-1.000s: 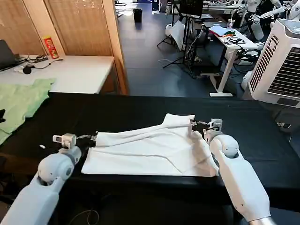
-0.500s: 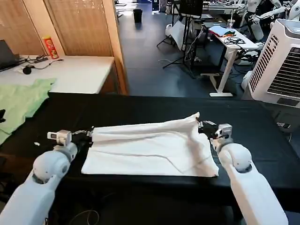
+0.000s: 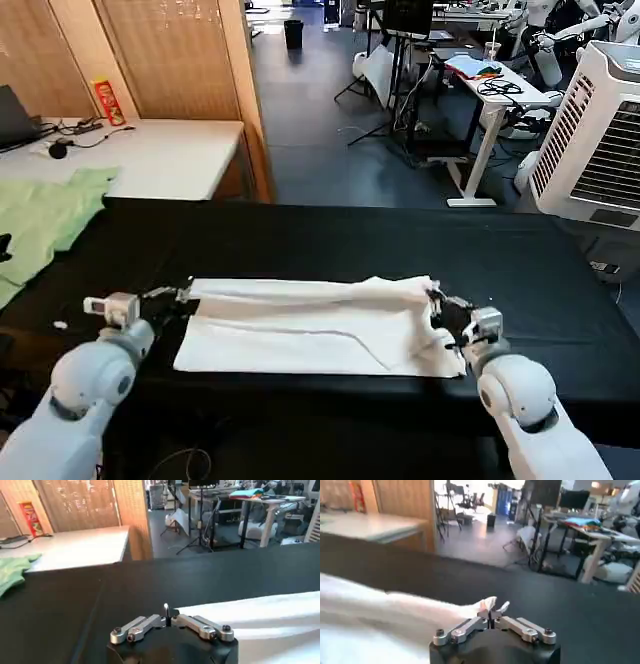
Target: Fold and organize the clothes.
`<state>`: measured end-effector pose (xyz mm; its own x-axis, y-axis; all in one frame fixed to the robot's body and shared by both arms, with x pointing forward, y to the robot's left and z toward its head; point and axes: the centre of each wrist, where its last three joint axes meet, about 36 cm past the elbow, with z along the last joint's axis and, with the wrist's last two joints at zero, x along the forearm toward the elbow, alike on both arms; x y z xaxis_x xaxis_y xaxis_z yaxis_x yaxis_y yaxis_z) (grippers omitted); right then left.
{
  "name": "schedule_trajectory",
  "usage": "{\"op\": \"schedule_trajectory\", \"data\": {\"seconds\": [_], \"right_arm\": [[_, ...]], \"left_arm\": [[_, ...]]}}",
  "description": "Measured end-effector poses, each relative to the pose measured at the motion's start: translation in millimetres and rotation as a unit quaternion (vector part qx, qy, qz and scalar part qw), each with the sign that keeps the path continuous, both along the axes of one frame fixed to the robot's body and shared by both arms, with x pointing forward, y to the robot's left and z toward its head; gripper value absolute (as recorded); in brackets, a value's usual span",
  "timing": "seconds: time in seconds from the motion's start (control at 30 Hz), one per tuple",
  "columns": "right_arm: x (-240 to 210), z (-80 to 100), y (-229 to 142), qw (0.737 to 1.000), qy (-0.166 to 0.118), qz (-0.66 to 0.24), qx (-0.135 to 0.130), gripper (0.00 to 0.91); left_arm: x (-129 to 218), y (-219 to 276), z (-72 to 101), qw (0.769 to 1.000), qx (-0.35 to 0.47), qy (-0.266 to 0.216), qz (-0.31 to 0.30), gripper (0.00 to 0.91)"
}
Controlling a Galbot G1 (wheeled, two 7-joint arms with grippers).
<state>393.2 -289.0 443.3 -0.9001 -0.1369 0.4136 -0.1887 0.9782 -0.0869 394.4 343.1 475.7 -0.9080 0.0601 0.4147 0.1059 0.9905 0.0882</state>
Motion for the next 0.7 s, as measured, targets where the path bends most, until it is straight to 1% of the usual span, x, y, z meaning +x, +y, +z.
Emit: {"op": "schedule_trajectory", "data": {"seconds": [0.1,0.33,0.6,0.63,0.67,0.7], "right_arm": [[-5.0,0.0,-2.5,1.000,0.003,-0.001,0.000,0.098],[-16.4,4.1,-5.2,1.000,0.006,-0.001,-0.003,0.107],[-31.0,-2.4,-3.9,0.999,0.032,-0.003,-0.009,0.107],[-32.2,-2.5,-3.8,0.999,0.036,-0.003,-0.009,0.185],[-33.8,-2.2,-3.8,0.999,0.041,-0.004,-0.010,0.312],[-35.8,-1.5,-3.7,0.999,0.045,-0.005,-0.011,0.878]], "left_arm": [[-10.4,2.5,-8.4,1.000,0.001,0.010,0.008,0.098],[-29.3,-0.8,-18.5,1.000,0.006,0.025,0.007,0.098],[-45.3,-1.7,-34.7,0.999,0.017,0.041,0.016,0.098],[-45.9,-1.4,-36.6,0.999,0.019,0.043,0.018,0.185],[-46.4,-1.8,-38.0,0.999,0.021,0.046,0.018,0.439],[-46.8,-2.3,-38.6,0.998,0.024,0.049,0.019,0.878]]}}
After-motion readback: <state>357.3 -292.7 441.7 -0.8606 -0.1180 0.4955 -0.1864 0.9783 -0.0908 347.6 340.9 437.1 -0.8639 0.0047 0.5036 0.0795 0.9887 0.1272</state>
